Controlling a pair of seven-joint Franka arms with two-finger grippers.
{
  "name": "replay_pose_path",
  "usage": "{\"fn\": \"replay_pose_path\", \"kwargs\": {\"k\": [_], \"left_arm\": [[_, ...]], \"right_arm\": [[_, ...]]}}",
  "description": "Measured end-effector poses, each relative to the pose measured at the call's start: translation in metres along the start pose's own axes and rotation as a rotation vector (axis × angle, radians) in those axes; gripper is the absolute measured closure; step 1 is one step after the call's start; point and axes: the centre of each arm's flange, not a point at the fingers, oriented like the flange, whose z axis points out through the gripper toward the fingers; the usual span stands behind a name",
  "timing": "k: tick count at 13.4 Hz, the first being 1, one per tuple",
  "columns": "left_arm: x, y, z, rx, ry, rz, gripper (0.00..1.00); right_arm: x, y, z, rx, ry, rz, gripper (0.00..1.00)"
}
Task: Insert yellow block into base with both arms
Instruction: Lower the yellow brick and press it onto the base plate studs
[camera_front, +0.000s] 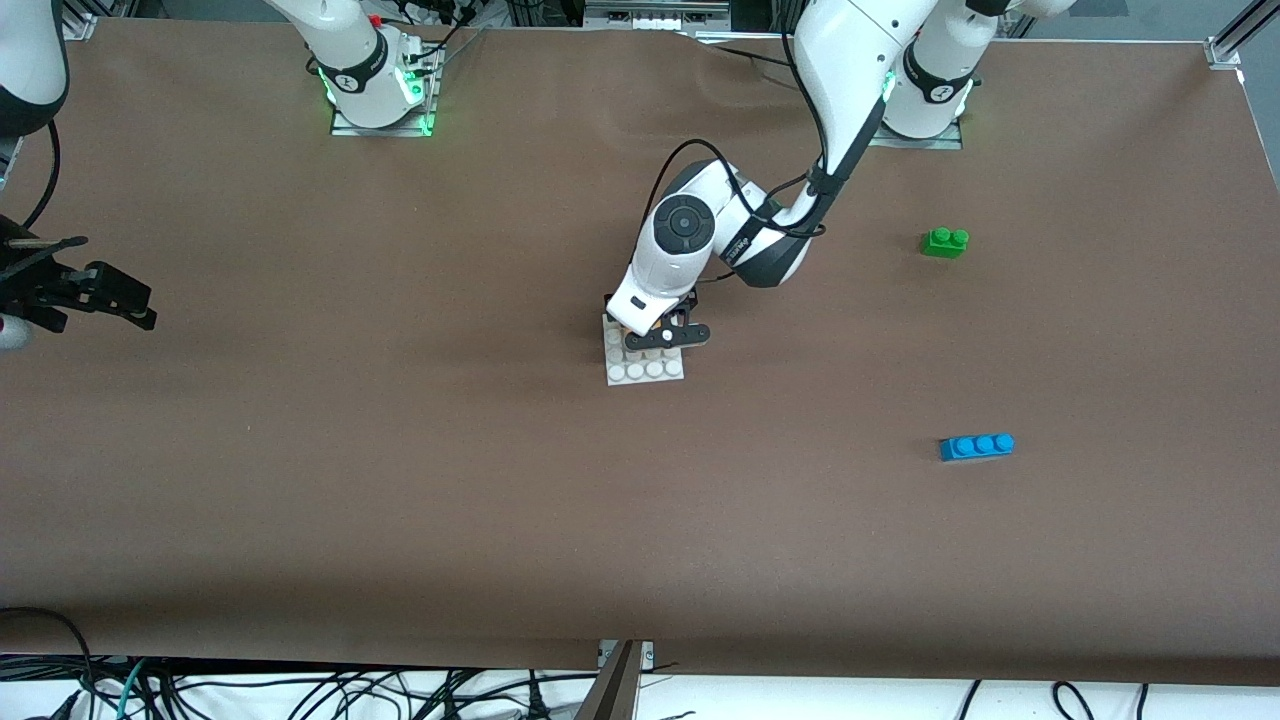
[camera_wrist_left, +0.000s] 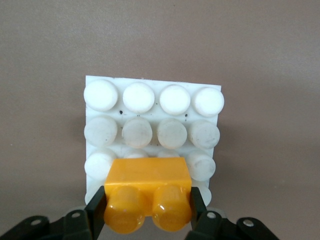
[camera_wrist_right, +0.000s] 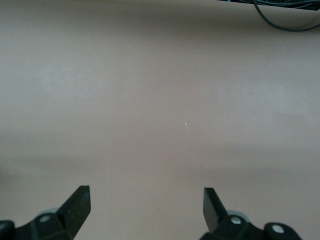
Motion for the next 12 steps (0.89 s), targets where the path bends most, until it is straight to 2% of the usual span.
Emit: {"fn": "replay_pose_path", "kwargs": {"k": [12], "left_arm": [[-0.0007, 0.0036, 0.0036, 0.007, 0.009, 0.013, 0.32]], "right_arm": [[0.0001, 0.0, -0.0002, 0.0, 0.001, 0.0, 0.0]]}}
